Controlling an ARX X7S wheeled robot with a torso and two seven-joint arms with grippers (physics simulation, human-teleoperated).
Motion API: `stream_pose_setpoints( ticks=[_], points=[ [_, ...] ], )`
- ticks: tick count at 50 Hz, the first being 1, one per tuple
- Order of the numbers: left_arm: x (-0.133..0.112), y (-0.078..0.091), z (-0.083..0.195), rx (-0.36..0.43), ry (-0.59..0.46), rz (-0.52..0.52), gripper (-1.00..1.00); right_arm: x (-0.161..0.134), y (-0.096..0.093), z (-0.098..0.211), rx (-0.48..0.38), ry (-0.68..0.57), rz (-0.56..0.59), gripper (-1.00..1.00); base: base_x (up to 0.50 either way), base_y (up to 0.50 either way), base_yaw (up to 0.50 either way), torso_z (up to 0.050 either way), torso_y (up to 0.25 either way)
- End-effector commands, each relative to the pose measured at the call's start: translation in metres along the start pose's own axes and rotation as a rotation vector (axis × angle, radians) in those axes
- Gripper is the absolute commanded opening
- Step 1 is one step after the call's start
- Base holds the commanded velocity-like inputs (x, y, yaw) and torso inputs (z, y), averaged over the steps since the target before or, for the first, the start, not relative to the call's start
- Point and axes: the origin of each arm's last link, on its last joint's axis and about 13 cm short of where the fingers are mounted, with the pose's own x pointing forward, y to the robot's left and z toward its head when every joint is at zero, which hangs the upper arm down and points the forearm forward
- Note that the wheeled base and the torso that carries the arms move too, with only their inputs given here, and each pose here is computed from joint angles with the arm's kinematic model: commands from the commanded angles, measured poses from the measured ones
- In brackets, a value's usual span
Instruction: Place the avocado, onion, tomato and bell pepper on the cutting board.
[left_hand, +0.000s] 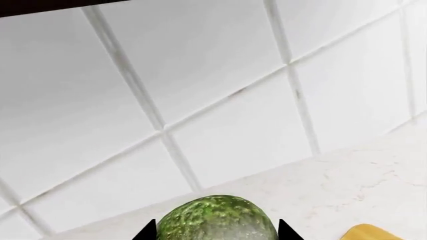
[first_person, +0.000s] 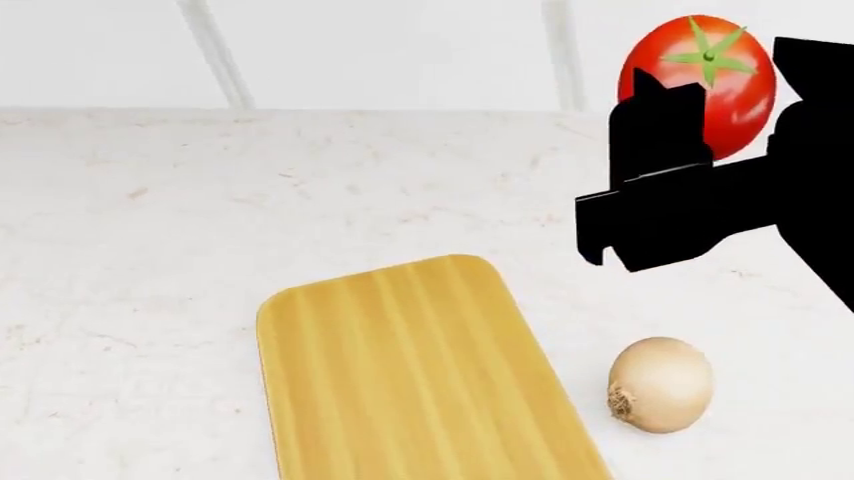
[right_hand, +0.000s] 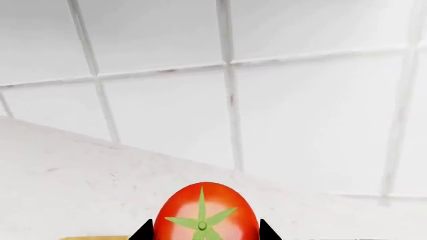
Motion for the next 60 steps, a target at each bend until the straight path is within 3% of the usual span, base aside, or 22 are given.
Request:
stream_pose_setpoints(
  ticks=[1,13,32,60],
  points=[
    [0.001,0.0,0.002,-0.011,-0.008,0.006,-1.0,0.026,-0.002,-0.002,0.01,0.065,0.072,-1.0,0.0,0.0,0.0,0.0,0.0],
    [0.001,0.0,0.0,-0.011,-0.003,0.01,-1.0,0.074,-0.002,-0.012,0.088,0.179,0.224,-1.0,0.0,0.0,0.0,0.0,0.0],
    [0.001,0.001,0.0,-0.012,-0.005,0.011,-1.0,0.132,0.009,-0.038,0.091,0.289,0.298,-1.0,0.0,0.0,0.0,0.0,0.001],
    [0.0,0.002,0.0,-0.014,-0.008,0.014,-1.0,0.153,0.026,-0.07,0.11,0.361,0.329,-1.0,0.0,0.0,0.0,0.0,0.0]
  ],
)
